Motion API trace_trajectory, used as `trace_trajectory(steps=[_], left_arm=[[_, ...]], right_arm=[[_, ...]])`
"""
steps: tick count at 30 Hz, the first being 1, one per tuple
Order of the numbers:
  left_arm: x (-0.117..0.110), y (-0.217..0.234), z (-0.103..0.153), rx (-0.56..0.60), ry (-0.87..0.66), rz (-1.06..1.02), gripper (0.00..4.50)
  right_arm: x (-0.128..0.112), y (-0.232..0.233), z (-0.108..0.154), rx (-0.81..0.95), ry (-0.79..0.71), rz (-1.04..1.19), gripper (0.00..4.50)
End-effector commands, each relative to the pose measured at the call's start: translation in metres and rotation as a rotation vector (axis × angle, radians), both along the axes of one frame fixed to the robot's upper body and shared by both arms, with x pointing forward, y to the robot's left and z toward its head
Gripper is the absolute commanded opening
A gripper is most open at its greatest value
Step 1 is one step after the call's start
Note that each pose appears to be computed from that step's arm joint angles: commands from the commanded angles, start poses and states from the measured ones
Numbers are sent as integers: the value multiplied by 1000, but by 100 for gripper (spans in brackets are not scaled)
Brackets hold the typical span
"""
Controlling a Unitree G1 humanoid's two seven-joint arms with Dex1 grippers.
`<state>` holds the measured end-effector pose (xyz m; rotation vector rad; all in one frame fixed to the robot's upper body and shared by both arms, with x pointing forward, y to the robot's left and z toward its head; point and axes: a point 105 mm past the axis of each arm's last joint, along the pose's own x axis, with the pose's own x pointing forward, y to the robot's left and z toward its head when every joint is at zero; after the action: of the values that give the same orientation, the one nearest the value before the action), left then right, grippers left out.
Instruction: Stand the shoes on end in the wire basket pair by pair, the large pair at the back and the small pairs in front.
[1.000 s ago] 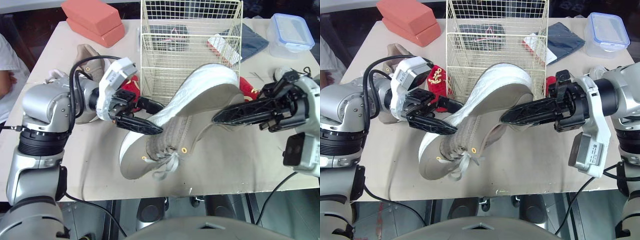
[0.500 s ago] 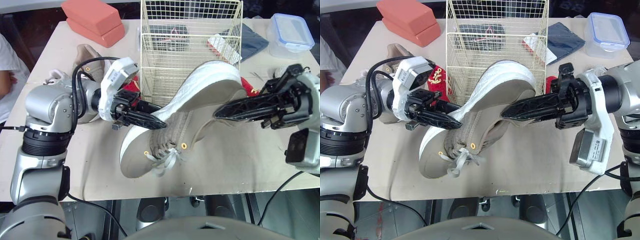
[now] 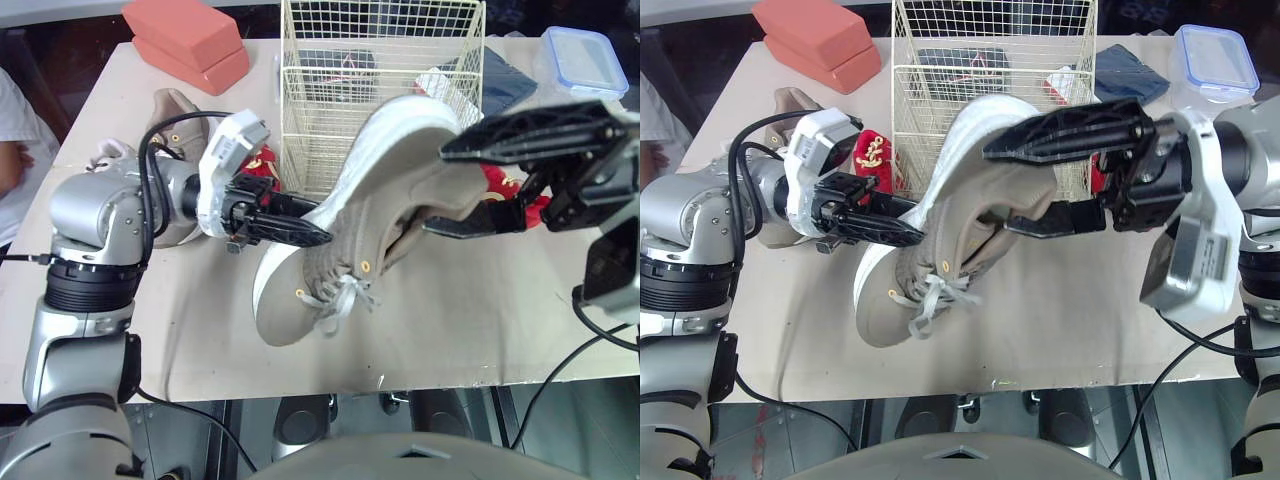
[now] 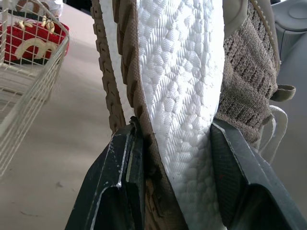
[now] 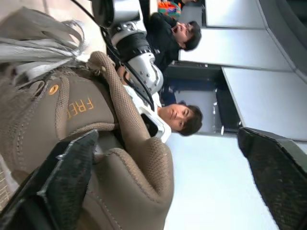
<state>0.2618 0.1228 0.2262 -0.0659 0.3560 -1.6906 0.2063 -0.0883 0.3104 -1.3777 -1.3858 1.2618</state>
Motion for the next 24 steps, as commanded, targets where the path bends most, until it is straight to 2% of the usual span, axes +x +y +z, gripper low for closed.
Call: trace_trajectory(steps=[1,5,8,11,14,17,24], left_arm=[[2,9,13,-60,-74,50,155],[8,12,24,-150,-106,104,155],[12,8,29,-208,-144,131,155],[15,2,33,-266,-160,145,155],[18,-3,36,-312,-164,156,155],[20,-6,35,-334,-159,157,155],[19,-7,34,-331,-151,144,155]], right_arm=[[24,-6,29,114,109,-118,443],[78,-14,32,185,509,-298,443],[110,-23,34,276,811,-350,443],[64,-58,-20,362,1142,-277,443],[38,-49,-37,339,1432,-204,443],[27,-42,-40,334,1521,-177,443],[23,-31,-32,433,1685,-106,443]])
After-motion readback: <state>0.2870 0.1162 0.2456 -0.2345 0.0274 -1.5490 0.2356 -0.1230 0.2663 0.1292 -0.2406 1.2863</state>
